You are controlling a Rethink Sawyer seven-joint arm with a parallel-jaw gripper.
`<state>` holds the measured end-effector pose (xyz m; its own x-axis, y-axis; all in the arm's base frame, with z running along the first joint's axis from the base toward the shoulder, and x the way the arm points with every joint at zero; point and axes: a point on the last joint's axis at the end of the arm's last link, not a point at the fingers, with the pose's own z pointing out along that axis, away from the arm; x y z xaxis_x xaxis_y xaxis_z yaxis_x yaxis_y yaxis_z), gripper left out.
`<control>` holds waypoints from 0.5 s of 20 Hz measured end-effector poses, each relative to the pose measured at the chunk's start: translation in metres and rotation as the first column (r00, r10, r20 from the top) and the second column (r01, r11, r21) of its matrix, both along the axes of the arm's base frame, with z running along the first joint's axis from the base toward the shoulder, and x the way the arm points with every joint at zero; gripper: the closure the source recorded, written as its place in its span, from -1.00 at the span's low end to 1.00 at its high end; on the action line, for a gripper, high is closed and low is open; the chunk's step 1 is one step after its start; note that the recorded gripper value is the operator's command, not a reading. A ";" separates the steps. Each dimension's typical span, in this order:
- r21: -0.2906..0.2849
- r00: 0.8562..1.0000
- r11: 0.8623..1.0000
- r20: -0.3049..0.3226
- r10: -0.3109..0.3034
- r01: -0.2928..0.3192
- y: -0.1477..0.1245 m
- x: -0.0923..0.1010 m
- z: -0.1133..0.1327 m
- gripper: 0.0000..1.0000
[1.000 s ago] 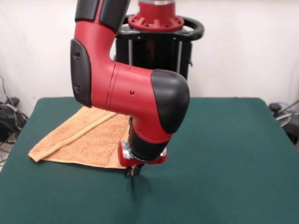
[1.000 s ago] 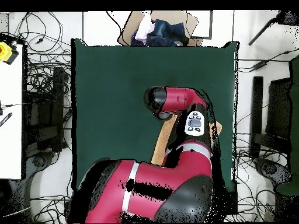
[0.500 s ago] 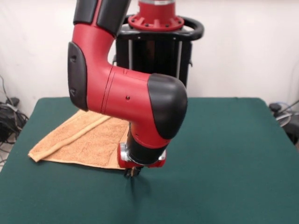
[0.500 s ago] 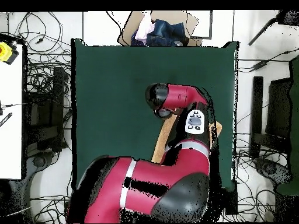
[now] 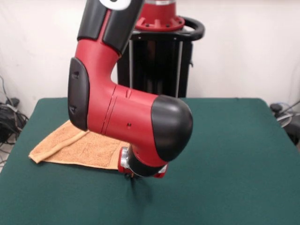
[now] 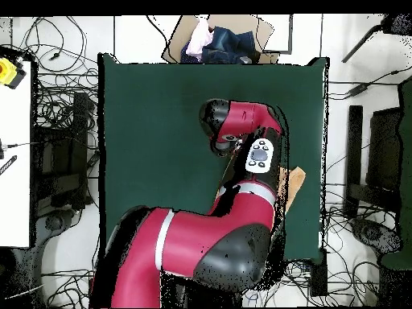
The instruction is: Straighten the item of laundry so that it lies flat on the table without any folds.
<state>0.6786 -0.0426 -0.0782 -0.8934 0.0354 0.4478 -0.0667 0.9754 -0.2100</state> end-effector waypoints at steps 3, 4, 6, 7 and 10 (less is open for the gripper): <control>-0.020 0.999 0.999 -0.017 -0.046 0.046 0.000 0.003 -0.001 1.00; -0.026 0.998 0.998 -0.020 -0.056 0.055 0.000 0.004 -0.002 1.00; -0.035 0.997 0.997 -0.022 -0.073 0.073 0.000 0.005 -0.002 1.00; -0.037 0.997 0.996 -0.021 -0.078 0.077 -0.001 0.005 -0.002 1.00; -0.034 0.997 0.996 -0.013 -0.080 0.080 -0.001 0.004 -0.001 1.00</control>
<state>0.6828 -0.0435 -0.0792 -0.8806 0.1213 0.4581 0.0078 0.9703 -0.2420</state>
